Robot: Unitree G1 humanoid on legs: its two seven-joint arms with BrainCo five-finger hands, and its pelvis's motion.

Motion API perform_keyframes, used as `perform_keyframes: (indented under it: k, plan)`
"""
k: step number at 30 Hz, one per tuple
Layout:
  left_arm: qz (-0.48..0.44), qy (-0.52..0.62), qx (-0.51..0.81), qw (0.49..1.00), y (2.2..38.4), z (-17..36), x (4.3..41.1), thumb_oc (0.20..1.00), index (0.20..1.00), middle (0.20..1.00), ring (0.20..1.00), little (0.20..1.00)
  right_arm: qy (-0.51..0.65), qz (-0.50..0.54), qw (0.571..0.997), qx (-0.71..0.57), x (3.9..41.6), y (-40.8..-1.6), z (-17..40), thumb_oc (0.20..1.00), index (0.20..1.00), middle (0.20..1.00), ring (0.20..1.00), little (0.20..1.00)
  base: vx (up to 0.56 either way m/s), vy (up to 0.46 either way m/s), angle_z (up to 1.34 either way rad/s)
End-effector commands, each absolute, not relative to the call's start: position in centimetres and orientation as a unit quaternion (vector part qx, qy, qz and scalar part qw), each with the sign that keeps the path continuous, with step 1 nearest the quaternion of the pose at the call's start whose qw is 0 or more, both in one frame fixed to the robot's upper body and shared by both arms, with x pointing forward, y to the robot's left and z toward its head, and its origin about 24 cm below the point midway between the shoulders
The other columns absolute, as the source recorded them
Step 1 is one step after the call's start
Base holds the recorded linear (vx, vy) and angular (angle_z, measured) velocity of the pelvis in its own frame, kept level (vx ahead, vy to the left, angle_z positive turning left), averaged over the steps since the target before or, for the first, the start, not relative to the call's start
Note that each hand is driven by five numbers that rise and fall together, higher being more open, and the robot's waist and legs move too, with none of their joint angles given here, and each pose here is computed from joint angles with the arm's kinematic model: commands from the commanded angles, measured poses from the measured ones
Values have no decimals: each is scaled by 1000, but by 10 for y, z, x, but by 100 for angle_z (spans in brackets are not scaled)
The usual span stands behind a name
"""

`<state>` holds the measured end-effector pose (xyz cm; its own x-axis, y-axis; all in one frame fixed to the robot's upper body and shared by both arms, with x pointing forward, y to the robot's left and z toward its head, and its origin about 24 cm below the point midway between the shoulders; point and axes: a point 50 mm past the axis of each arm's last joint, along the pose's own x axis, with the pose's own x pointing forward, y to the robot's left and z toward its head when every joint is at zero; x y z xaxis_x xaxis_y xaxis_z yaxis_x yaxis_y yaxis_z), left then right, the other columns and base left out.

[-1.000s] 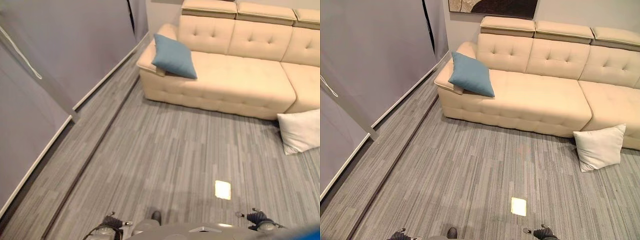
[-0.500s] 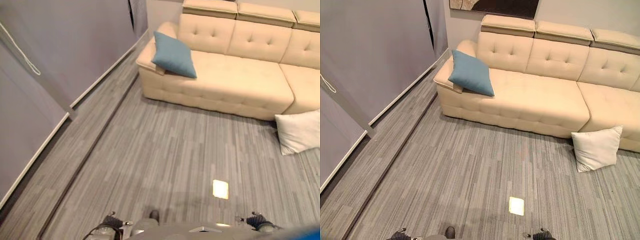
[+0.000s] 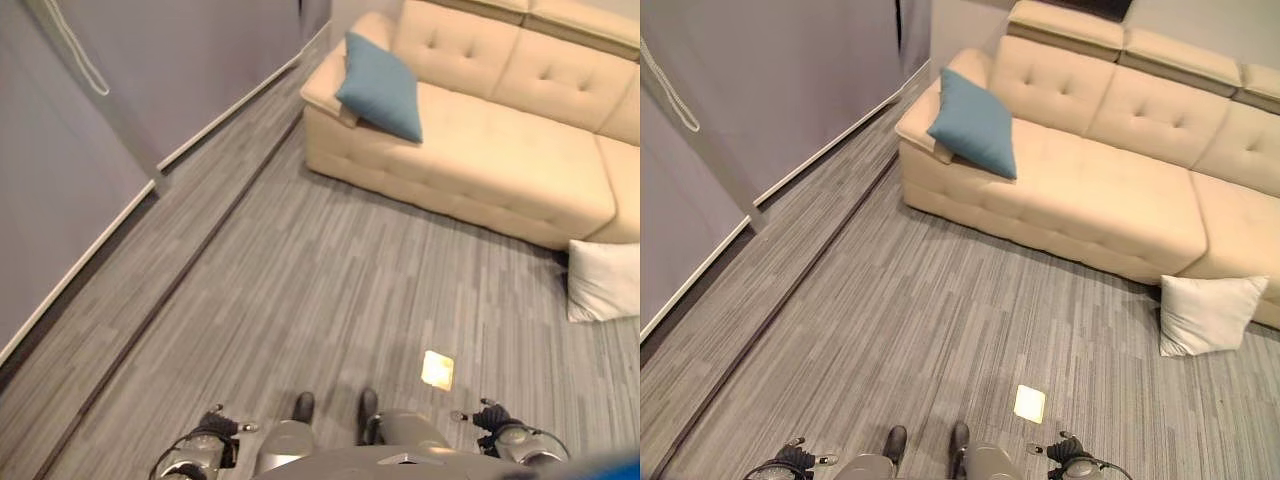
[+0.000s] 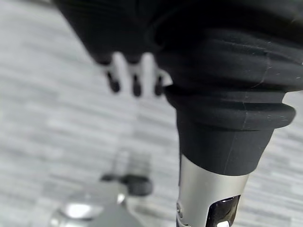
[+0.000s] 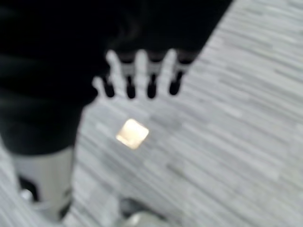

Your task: Pick up all the scattered cushions and arrange them neatly on the sofa.

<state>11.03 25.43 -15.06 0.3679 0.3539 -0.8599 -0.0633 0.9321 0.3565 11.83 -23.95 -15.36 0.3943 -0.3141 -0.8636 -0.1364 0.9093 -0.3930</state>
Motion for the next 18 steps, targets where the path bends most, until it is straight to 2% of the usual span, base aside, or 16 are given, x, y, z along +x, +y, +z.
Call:
perform_keyframes:
  k: [1, 9, 15, 18]
  plan:
    - [122, 533, 126, 828, 250, -149, 118, 1000, 1000, 1000, 1000, 1000, 528, -65, 819, -216, 125, -253, -147, 1000, 1000, 1000, 1000, 1000, 201, -55, 8]
    - [103, 513, 134, 842, 243, -144, 138, 1000, 1000, 1000, 1000, 1000, 532, -90, 817, -205, 123, -260, -146, 1000, 1000, 1000, 1000, 1000, 158, -64, 47]
    - [119, 540, 124, 824, 247, -151, 118, 1000, 1000, 1000, 1000, 1000, 529, -86, 818, -209, 125, -258, -146, 1000, 1000, 1000, 1000, 1000, 299, 96, 7]
    - [125, 553, 119, 815, 250, -153, 109, 1000, 1000, 1000, 1000, 1000, 525, -77, 821, -209, 128, -253, -146, 1000, 1000, 1000, 1000, 1000, 279, 185, -58]
